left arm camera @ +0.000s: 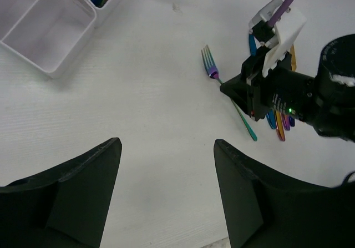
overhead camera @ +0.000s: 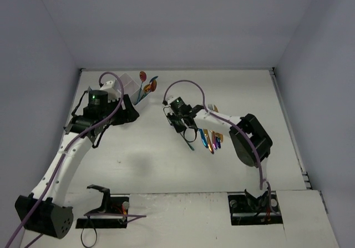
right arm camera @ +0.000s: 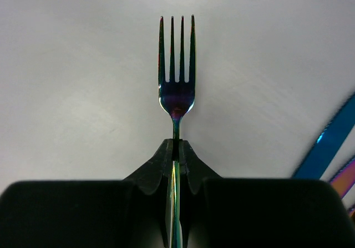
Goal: Sort the eating utensils into containers
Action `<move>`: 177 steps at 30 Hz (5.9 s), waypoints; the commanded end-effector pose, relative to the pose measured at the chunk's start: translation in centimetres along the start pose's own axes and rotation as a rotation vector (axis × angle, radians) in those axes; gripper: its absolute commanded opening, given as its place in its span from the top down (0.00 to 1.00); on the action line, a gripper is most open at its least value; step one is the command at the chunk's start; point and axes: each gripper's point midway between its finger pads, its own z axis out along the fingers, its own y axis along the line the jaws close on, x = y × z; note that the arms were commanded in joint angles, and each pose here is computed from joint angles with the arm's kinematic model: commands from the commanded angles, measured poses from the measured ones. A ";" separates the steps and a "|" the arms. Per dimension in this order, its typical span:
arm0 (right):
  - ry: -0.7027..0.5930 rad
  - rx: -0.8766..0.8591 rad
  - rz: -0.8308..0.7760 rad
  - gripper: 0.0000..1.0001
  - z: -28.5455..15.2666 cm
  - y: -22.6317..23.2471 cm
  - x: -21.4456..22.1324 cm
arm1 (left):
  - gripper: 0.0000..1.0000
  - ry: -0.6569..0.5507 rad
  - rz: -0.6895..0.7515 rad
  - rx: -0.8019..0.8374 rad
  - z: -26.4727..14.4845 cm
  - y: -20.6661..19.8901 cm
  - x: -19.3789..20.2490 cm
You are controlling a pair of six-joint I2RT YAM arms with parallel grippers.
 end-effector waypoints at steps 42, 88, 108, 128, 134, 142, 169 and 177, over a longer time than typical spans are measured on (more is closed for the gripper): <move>-0.607 -0.183 -0.121 0.31 -20.8 7.8 -10.5 | 1.00 -0.240 0.221 0.091 -0.5 -8.3 -7.1; -0.488 0.153 0.136 0.00 -19.9 -5.7 -2.7 | 0.88 -0.544 0.018 -0.646 2.8 17.9 -20.5; -0.230 0.186 0.349 0.31 -11.4 -14.0 -1.5 | 0.36 -0.339 0.047 -0.238 -2.3 5.0 -11.8; -0.011 0.236 0.261 0.71 -3.2 -16.3 1.7 | 0.36 -0.017 0.048 -0.071 0.5 2.7 1.4; 0.017 0.269 0.256 0.76 -2.4 -16.9 2.4 | 0.36 0.003 0.060 -0.076 1.0 2.9 1.6; 0.020 0.292 0.243 0.97 -2.4 -17.2 2.5 | 0.36 0.011 0.064 -0.067 1.3 2.6 1.3; -0.536 -0.215 -0.233 1.00 -19.9 8.1 -10.3 | 0.24 -0.125 0.069 0.290 -0.4 -9.7 -4.6; -0.614 -0.275 -0.228 1.00 -22.9 9.4 -11.0 | 0.28 -0.128 0.103 0.328 -0.2 -11.8 -4.0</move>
